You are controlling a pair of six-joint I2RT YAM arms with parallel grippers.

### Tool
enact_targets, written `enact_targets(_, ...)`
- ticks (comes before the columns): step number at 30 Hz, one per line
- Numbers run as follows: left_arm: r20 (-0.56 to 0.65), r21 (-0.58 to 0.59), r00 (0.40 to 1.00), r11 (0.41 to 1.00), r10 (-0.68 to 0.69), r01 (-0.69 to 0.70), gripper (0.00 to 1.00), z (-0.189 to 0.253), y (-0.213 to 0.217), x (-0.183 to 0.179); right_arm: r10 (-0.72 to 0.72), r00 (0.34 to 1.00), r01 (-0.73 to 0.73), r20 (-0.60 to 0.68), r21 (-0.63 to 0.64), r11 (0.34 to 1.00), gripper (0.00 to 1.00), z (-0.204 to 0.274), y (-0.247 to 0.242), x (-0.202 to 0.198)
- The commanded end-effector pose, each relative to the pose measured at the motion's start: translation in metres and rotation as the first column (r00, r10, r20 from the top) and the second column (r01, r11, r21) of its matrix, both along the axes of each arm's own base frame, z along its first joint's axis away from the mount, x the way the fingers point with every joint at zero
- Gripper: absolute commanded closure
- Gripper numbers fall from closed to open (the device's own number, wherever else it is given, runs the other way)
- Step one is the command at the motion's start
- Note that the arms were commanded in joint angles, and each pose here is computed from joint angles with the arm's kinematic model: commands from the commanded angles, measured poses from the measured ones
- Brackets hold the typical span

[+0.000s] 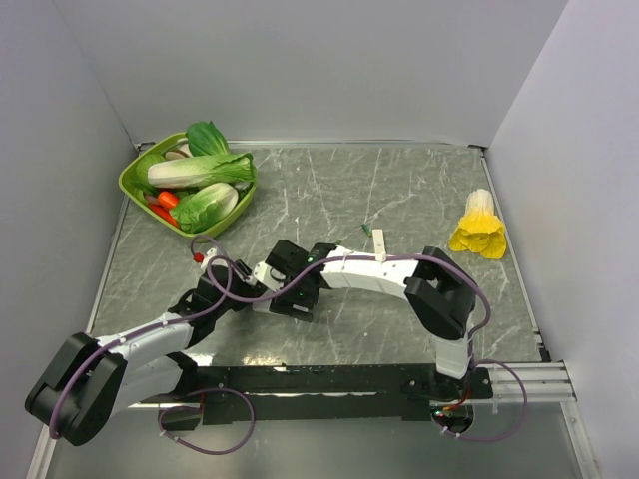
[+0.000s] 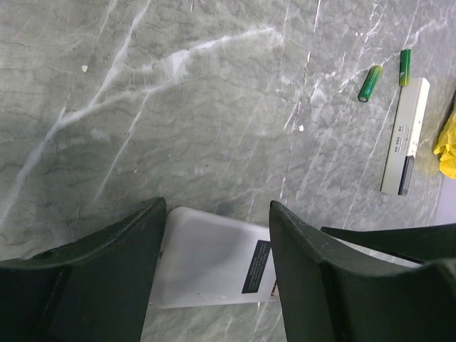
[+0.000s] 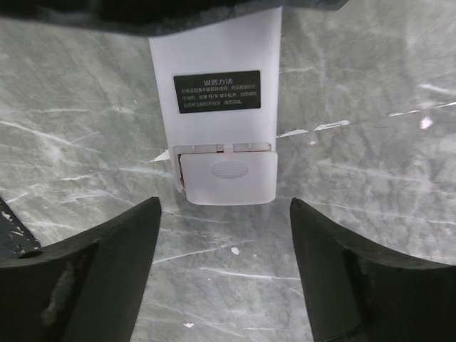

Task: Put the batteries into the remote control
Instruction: Load the battery cover into the remote control.

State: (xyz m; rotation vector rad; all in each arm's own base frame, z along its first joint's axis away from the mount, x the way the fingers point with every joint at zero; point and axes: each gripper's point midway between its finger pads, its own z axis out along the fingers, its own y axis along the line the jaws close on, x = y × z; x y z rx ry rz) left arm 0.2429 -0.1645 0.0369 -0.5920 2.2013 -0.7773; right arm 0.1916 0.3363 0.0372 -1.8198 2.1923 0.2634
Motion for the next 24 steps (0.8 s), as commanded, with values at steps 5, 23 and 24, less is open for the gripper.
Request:
enact_targets(5, -0.074, 0.057, 0.997, 0.998, -0.036, 0.041, 0.34, -0.019, 0.005, -0.016, -0.091, 0.994, 0.078, 0.052, 0.213, 0.974, 0.14, 0.058, 0.018, 0.01)
enact_targets(23, -0.079, 0.058, 0.996, 0.997, -0.041, 0.045, 0.31, -0.019, 0.004, -0.017, -0.508, 0.855, 0.506, -0.101, 0.368, 0.78, 0.46, 0.049, -0.001, 0.053)
enact_targets(24, -0.08, 0.057, 0.996, 0.997, -0.042, 0.047, 0.31, -0.019, 0.004, -0.016, -0.509, 0.855, 0.507, -0.101, 0.367, 0.78, 0.46, 0.047, 0.0, 0.054)
